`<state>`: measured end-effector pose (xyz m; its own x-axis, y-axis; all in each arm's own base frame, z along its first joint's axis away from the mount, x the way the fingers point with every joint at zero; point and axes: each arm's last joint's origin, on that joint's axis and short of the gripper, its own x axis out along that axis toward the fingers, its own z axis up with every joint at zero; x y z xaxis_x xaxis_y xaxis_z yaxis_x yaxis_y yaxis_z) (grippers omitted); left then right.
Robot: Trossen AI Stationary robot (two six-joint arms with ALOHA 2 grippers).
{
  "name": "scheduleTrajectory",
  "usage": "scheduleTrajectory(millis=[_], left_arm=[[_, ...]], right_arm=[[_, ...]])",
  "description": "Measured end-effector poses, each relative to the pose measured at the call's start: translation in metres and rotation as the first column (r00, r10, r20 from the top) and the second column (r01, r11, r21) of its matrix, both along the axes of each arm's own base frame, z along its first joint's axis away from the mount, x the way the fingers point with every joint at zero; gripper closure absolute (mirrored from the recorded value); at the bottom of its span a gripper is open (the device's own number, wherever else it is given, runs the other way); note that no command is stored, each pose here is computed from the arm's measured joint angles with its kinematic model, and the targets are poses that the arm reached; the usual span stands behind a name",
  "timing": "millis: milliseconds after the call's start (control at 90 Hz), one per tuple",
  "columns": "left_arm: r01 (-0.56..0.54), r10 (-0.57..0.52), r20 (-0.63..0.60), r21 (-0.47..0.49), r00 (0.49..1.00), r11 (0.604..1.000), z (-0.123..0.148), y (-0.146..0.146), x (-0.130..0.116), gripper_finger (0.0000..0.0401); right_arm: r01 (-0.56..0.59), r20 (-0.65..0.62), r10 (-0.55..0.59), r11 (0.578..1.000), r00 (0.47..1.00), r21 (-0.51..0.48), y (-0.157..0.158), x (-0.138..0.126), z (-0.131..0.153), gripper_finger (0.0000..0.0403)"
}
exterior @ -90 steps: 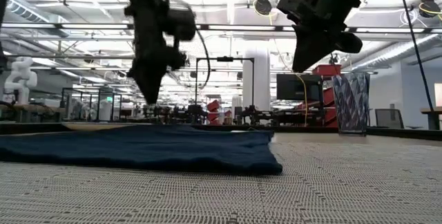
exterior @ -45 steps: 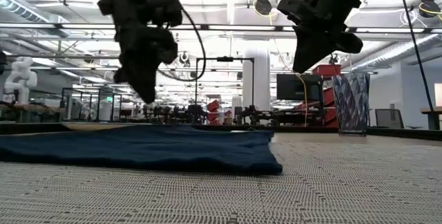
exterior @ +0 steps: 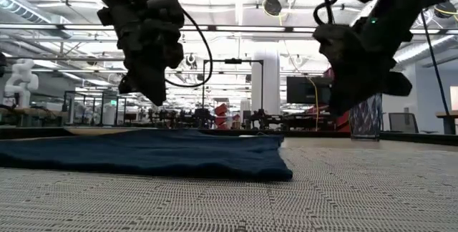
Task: Set table place
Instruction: Fold the dark blue napkin
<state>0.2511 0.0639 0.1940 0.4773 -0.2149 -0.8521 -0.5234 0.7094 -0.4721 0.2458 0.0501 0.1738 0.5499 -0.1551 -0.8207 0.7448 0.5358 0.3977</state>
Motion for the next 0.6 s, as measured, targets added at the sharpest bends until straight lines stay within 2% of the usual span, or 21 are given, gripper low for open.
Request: scheduleTrajectory(millis=[200, 600], left_arm=[[-0.012, 0.012, -0.021, 0.023, 1.0, 1.0, -0.0009, 0.0006, -0.0012, 0.0341], [-0.041, 0.045, -0.039, 0.091, 0.998, 0.995, -0.0017, 0.0028, -0.0015, 0.0341]], right_arm=[[-0.036, 0.114, 0.036, 0.999, 0.993, -0.002, 0.0047, 0.0087, 0.0067, 0.0358], [-0.02, 0.124, 0.024, 0.999, 0.992, -0.034, 0.0003, 0.0101, 0.0075, 0.0358]])
